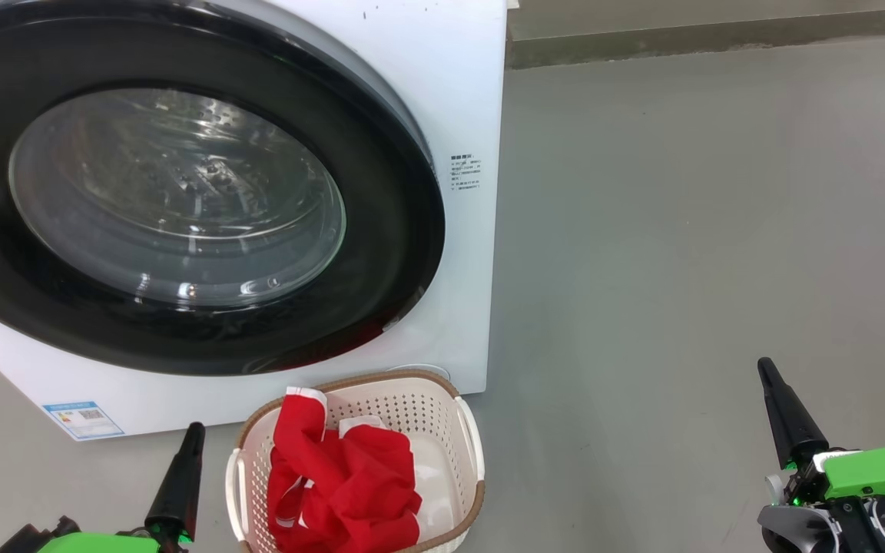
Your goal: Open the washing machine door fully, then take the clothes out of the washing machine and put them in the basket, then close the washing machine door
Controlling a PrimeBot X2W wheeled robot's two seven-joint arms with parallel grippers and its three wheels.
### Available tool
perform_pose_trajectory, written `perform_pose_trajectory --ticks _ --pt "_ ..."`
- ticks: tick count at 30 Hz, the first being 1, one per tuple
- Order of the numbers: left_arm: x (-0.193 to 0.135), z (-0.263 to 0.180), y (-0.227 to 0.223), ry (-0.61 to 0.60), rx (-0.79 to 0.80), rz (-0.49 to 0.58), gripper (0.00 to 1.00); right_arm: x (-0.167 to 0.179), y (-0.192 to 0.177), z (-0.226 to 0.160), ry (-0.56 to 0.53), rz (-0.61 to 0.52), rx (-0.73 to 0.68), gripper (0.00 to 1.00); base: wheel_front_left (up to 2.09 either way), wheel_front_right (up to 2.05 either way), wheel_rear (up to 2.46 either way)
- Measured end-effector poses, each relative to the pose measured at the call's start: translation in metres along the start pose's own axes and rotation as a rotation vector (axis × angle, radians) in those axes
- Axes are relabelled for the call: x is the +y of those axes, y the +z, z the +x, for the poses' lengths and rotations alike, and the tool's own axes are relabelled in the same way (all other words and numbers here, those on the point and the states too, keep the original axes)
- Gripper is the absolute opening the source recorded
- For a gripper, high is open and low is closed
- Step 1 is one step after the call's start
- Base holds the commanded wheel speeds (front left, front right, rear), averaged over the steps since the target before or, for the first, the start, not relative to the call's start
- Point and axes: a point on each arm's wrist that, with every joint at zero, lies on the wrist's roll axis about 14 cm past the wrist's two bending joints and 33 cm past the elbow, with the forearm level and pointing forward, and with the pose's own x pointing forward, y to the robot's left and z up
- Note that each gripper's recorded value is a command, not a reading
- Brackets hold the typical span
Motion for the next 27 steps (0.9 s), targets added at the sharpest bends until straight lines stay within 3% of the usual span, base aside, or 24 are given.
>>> perform_pose_trajectory --ticks 27 --pt "-0.0001 -0.0001 0.0003 0.0 0.001 -0.001 0.0 0.0002 0.001 -0.0001 0.001 0.001 0.001 0.0 0.0 0.0 0.0"
